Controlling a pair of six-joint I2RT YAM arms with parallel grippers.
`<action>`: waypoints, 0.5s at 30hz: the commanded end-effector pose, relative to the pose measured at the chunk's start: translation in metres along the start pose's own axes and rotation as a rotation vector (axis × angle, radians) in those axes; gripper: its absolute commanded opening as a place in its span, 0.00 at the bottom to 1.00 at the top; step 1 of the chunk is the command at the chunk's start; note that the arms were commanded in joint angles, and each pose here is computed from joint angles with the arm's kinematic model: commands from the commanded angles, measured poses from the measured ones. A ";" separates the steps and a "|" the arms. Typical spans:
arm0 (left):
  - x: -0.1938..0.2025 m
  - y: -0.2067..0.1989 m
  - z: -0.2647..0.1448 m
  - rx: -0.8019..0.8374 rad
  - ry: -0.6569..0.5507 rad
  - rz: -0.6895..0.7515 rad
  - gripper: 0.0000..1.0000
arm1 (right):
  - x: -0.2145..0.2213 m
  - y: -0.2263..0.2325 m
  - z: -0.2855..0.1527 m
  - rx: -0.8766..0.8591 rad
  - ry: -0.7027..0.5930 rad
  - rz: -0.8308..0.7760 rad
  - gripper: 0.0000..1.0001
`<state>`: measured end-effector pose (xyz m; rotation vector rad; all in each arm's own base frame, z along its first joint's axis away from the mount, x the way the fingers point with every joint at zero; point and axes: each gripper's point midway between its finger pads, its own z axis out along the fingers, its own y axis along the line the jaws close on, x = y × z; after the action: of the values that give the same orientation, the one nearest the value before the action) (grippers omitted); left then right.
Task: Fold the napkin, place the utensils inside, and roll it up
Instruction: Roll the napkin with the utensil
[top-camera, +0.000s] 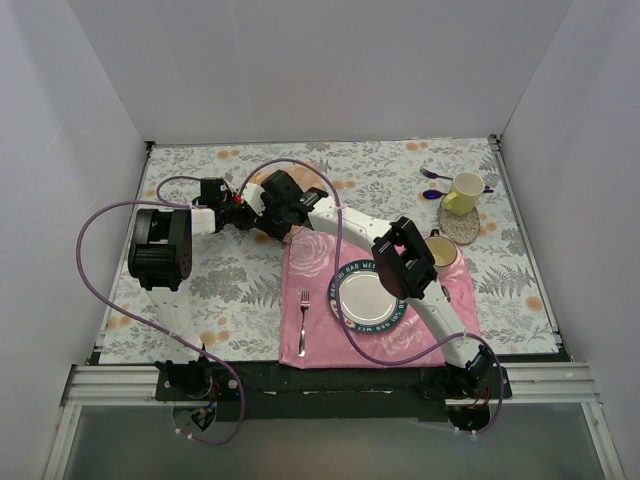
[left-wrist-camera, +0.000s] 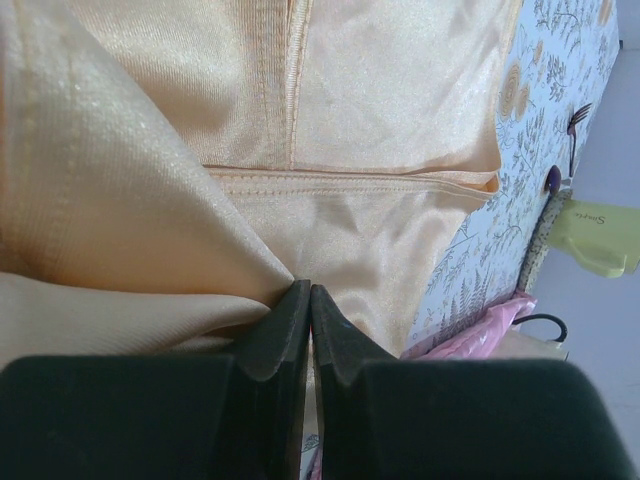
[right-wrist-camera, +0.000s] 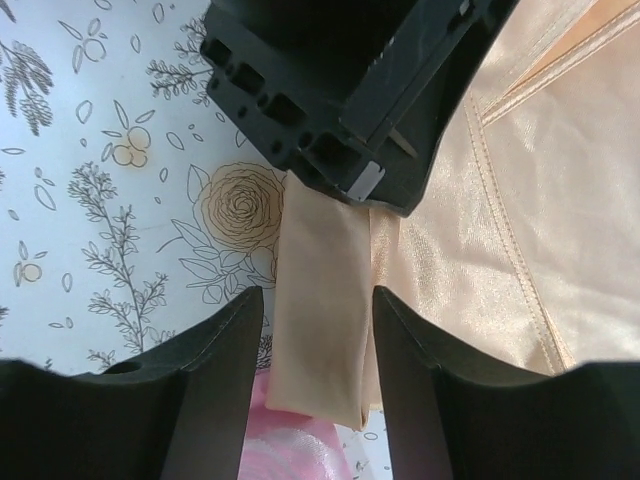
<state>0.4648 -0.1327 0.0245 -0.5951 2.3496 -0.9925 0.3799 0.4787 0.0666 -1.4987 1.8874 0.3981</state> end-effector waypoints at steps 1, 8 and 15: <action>0.013 0.047 0.000 -0.147 0.034 -0.034 0.05 | 0.003 -0.003 0.010 0.006 -0.013 -0.022 0.55; 0.012 0.047 -0.001 -0.146 0.031 -0.033 0.05 | 0.009 -0.003 0.017 -0.002 -0.010 -0.017 0.56; 0.014 0.050 -0.004 -0.157 0.044 -0.045 0.05 | 0.023 -0.003 0.027 -0.005 0.006 -0.009 0.63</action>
<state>0.4640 -0.1282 0.0241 -0.6088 2.3528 -0.9981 0.3830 0.4748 0.0377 -1.5243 1.9062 0.3864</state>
